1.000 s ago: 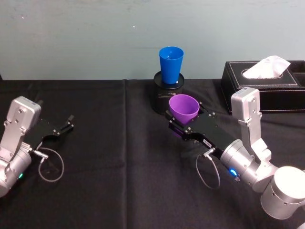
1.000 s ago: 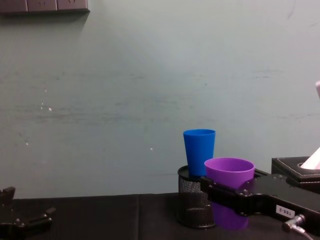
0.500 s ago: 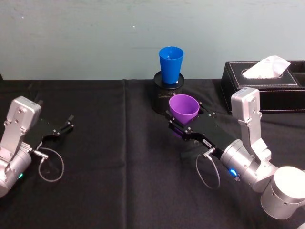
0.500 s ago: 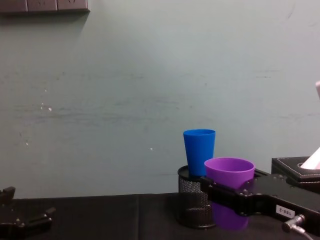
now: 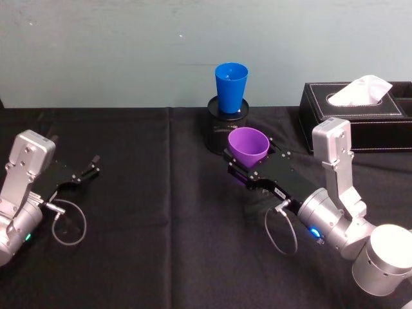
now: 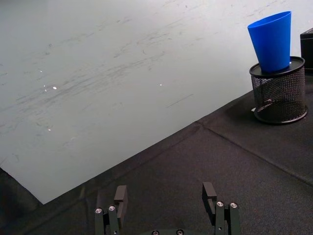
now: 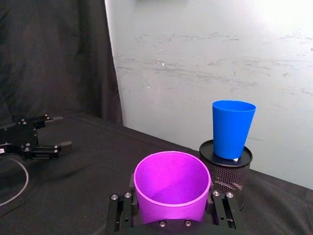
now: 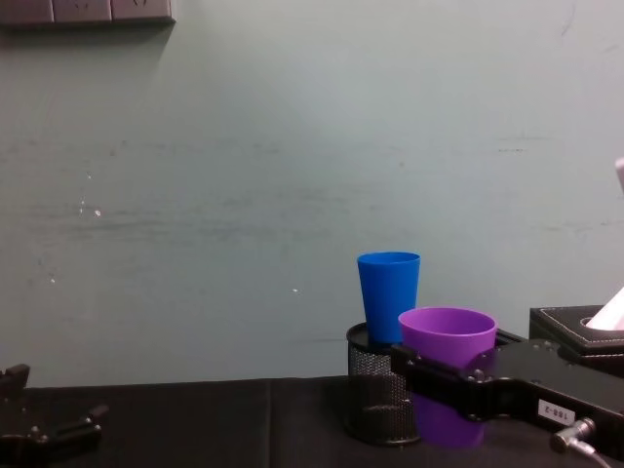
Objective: Pick up one cup with a gripper and tap it against the other cup.
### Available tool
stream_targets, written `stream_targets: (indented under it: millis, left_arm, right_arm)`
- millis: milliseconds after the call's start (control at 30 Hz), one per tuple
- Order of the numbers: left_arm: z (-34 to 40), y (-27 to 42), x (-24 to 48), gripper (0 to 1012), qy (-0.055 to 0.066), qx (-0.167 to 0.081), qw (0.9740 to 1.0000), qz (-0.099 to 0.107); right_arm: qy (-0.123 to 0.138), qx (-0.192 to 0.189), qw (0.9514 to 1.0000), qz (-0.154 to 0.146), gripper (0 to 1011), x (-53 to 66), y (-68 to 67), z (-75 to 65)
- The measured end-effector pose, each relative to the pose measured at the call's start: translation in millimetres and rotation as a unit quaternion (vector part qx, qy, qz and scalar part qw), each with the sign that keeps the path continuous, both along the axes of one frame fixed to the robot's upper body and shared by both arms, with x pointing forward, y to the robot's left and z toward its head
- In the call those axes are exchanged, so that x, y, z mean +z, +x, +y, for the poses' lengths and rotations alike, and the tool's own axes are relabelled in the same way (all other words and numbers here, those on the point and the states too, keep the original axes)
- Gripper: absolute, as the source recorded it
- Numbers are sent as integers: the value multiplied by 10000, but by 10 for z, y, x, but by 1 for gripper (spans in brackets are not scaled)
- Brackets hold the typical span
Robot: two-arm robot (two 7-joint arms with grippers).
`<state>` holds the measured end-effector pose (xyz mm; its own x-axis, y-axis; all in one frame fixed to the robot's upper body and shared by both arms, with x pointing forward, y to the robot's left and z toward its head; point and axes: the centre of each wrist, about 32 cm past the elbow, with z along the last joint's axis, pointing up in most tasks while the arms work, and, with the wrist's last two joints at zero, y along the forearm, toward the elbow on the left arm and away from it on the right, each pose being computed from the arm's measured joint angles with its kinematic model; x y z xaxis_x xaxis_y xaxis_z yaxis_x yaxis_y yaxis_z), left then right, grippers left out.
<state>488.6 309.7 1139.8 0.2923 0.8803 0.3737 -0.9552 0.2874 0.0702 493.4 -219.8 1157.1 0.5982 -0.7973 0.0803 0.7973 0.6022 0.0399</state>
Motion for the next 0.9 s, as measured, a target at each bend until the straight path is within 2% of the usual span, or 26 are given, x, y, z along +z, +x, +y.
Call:
stream_targets:
  millis: [900]
  left_arm:
    - [0,0,0,1000,0,0,10000,0]
  right_arm:
    - [0,0,10000,0,734,0,0,0]
